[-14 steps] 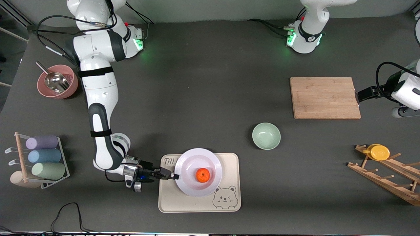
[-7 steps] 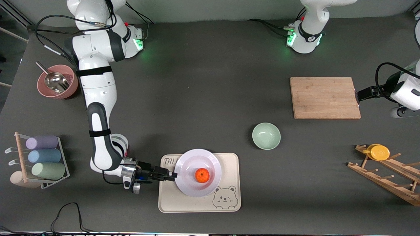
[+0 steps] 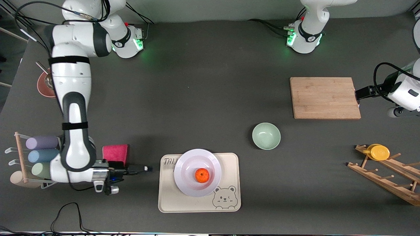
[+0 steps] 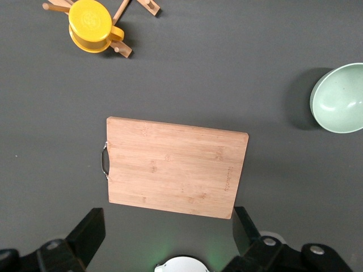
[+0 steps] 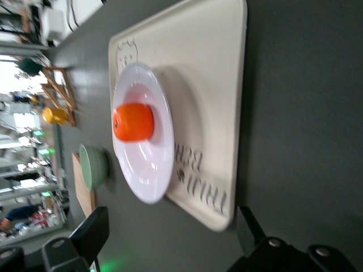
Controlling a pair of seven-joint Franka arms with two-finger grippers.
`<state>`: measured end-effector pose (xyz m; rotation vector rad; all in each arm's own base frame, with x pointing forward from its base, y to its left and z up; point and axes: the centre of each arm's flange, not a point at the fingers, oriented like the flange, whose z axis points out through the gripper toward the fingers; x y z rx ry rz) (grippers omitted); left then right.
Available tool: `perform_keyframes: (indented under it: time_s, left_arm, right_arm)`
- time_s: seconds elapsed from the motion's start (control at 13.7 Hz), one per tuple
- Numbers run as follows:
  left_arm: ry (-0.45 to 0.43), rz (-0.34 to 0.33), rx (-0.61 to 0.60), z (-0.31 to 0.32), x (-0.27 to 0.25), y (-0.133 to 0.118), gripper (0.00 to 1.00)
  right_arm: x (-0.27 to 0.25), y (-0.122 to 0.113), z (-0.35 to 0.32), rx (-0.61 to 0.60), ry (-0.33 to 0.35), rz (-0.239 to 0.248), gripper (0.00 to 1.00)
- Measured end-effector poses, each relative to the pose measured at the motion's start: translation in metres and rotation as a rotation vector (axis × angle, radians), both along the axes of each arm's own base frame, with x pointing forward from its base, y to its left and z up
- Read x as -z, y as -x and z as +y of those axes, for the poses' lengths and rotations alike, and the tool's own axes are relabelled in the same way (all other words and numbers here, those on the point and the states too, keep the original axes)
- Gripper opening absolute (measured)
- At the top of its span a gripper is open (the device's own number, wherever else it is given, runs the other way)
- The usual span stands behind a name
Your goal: Place orange and plate with both arms
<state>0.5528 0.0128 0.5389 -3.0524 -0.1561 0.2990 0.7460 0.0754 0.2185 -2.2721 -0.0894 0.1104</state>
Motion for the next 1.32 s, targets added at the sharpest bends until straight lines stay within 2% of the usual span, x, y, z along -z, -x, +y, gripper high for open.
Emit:
perform_keyframes:
  time_s: [0.15, 0.37, 0.51, 0.58, 0.73, 0.88, 1.02, 1.17, 1.32]
  left_arm:
    - [0.000, 0.000, 0.004, -0.002, -0.002, 0.000, 1.00]
    - [0.001, -0.009, 0.006, -0.004, -0.009, 0.000, 1.00]
    - [0.001, -0.010, 0.006, -0.005, -0.015, 0.000, 1.00]
    - [0.001, -0.013, 0.006, -0.005, -0.016, 0.000, 1.00]
    - [0.001, -0.011, 0.007, -0.005, -0.016, 0.000, 1.00]
    - [0.001, 0.002, 0.007, -0.005, -0.016, 0.002, 1.00]
    - [0.001, 0.011, 0.010, -0.008, -0.015, 0.003, 1.00]
    - [0.001, 0.019, 0.013, -0.010, -0.015, 0.004, 1.00]
    - [0.002, 0.020, 0.017, -0.011, -0.014, 0.004, 1.00]
  right_arm:
    - [-0.053, 0.009, -0.024, -0.085, 0.137, 0.036, 1.00]
    - [-0.160, 0.029, -0.063, -0.168, 0.360, 0.027, 1.00]
    - [-0.230, 0.049, -0.085, -0.135, 0.511, 0.032, 1.00]
    - [-0.256, 0.061, -0.092, -0.105, 0.554, 0.041, 1.00]
    - [-0.289, 0.090, -0.107, -0.081, 0.633, 0.054, 1.00]
    - [-0.312, 0.119, -0.115, -0.054, 0.670, 0.066, 1.00]
    - [-0.335, 0.137, -0.110, -0.030, 0.726, 0.062, 1.00]
    - [-0.357, 0.150, -0.096, -0.008, 0.767, 0.043, 1.00]
    - [-0.368, 0.156, -0.089, 0.014, 0.783, -0.004, 1.00]
